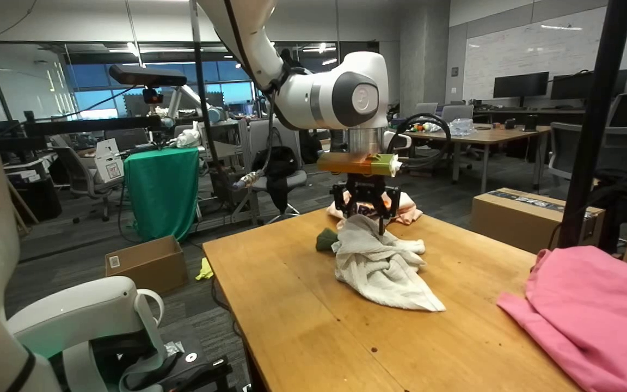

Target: Spread the objects across the table

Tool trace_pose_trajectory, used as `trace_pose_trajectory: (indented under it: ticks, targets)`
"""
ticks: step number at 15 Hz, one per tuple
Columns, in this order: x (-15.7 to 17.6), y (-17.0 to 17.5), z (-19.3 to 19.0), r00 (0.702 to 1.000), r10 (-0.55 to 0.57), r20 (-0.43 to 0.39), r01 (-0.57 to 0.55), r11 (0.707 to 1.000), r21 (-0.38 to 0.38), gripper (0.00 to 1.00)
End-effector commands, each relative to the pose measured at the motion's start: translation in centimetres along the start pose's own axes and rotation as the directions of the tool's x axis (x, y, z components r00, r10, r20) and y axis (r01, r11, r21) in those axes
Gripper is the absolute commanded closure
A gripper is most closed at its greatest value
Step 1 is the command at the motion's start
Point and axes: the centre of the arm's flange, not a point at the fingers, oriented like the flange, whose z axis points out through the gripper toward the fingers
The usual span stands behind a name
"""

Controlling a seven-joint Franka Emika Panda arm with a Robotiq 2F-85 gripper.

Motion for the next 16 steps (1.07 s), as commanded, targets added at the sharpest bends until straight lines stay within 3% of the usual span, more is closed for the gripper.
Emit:
trace_pose_trajectory:
  ticks: [1,6,9,11,16]
  targets:
    - [1.1,0.3,-0.1,1.000,0.011,-0.023,-0.011,1.000,-0.026,0.58]
    - [1.0,0.7,-0.5,0.999,0.026,-0.029,-0.027,0.999,-0.029,0.93]
    - [0.7,0.8,-1.3,0.999,0.037,-0.032,-0.038,0.998,-0.041,0.96]
    - [0.5,0.8,-2.3,0.998,0.043,-0.047,-0.045,0.997,-0.058,0.92]
    - [-1.0,1.0,-6.9,0.990,0.081,-0.115,-0.097,0.986,-0.135,0.92]
